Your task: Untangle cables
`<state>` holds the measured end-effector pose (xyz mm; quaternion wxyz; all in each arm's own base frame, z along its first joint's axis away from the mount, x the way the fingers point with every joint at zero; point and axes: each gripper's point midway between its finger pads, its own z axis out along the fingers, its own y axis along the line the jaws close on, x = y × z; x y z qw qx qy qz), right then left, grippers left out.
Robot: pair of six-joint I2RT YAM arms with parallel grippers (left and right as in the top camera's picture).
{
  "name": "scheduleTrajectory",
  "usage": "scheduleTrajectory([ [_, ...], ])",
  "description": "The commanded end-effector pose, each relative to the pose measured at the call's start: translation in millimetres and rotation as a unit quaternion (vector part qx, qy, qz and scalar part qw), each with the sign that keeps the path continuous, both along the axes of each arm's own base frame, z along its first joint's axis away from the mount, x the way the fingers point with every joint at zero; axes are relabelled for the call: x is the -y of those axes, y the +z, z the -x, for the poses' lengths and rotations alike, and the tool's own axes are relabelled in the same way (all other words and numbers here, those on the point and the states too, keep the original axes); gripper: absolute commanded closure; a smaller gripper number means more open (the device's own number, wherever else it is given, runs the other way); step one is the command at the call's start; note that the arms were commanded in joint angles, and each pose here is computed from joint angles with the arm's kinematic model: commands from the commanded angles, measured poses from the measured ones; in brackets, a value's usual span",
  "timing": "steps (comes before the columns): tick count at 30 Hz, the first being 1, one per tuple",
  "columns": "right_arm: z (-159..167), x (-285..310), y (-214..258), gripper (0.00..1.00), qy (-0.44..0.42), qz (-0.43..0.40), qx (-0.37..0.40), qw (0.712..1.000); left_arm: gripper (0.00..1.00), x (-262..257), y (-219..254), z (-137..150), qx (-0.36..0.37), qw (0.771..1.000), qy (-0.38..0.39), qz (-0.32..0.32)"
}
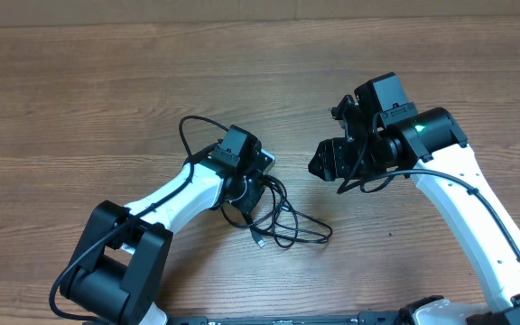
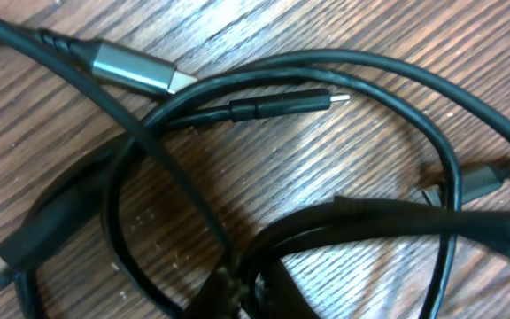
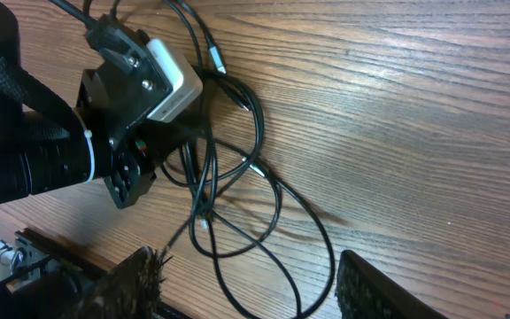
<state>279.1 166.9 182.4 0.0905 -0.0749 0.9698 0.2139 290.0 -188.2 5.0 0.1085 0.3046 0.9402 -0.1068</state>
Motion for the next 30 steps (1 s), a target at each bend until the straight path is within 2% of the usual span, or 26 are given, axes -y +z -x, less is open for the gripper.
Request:
scheduleTrajectory([
  [1,1,0,-2,0.38,0.0,0.0,-0.002,1.0,0.96,10,18,-13,0.02,1.0,0.012,0.017],
  [8,-10,-4,2,0.32,0.0,-0.009,0.023,1.0,0.96,30,105,-50,0.077,0.996,0.016,0.052],
  [12,-20,-8,6,0.29,0.001,-0.018,0.045,0.999,0.96,35,160,-57,0.099,0.993,0.017,0.066],
  [22,-43,-17,18,0.28,0.002,-0.037,0.101,0.994,0.96,44,215,-46,0.101,0.989,0.001,0.109],
  [30,-53,-20,25,0.28,0.002,-0.046,0.126,0.991,0.96,58,262,-34,0.125,0.976,-0.029,0.177],
])
